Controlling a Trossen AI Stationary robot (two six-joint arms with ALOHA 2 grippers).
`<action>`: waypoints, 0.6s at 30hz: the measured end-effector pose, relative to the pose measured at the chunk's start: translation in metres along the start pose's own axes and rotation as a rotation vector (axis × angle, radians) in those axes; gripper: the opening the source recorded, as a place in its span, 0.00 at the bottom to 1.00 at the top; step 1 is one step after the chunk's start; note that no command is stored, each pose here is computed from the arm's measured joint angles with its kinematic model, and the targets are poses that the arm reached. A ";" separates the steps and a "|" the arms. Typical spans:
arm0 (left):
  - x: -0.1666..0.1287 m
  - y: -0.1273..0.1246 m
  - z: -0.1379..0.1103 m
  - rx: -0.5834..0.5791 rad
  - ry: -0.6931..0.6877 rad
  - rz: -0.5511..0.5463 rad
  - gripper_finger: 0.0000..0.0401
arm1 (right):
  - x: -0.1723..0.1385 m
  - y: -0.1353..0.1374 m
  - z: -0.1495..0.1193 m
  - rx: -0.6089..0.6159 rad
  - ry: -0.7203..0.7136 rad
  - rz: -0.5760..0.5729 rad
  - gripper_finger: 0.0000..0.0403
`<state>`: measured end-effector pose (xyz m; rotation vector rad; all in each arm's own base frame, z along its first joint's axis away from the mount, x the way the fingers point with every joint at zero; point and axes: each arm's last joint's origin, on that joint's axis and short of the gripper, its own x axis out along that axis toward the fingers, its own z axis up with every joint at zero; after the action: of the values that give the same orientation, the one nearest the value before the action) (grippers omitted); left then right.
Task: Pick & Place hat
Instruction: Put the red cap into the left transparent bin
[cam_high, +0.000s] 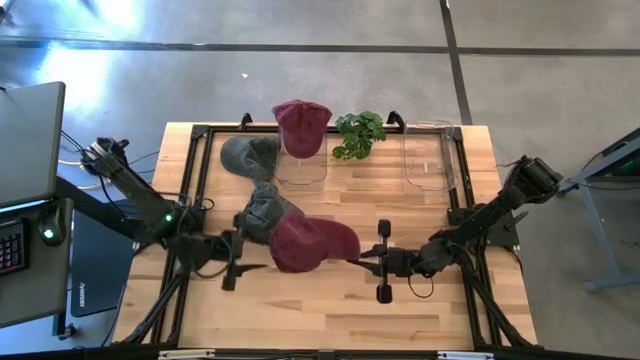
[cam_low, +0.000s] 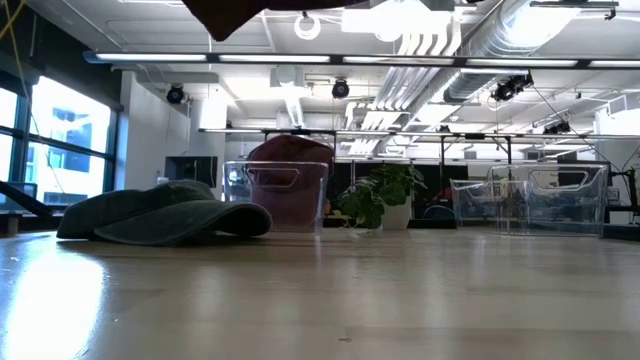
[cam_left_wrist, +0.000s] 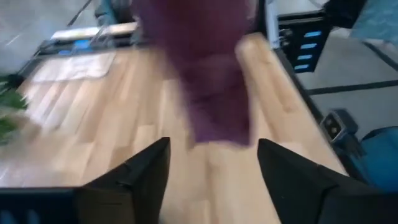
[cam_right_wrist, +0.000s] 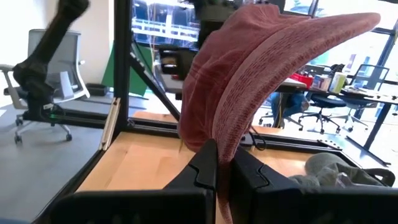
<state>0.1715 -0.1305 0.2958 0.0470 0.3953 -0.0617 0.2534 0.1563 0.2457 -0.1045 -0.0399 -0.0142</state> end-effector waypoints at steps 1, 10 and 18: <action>-0.005 0.005 0.000 -0.010 0.001 0.025 0.61 | 0.000 0.000 0.000 -0.002 0.003 0.003 0.02; -0.018 0.009 0.016 0.009 -0.125 -0.050 0.64 | 0.000 0.001 0.000 0.002 -0.004 0.026 0.02; 0.010 -0.009 0.011 0.045 -0.119 0.013 0.64 | 0.000 0.001 0.002 0.010 -0.021 0.025 0.03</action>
<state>0.1845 -0.1403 0.3019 0.0895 0.2747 -0.0601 0.2533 0.1571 0.2477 -0.0948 -0.0592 0.0117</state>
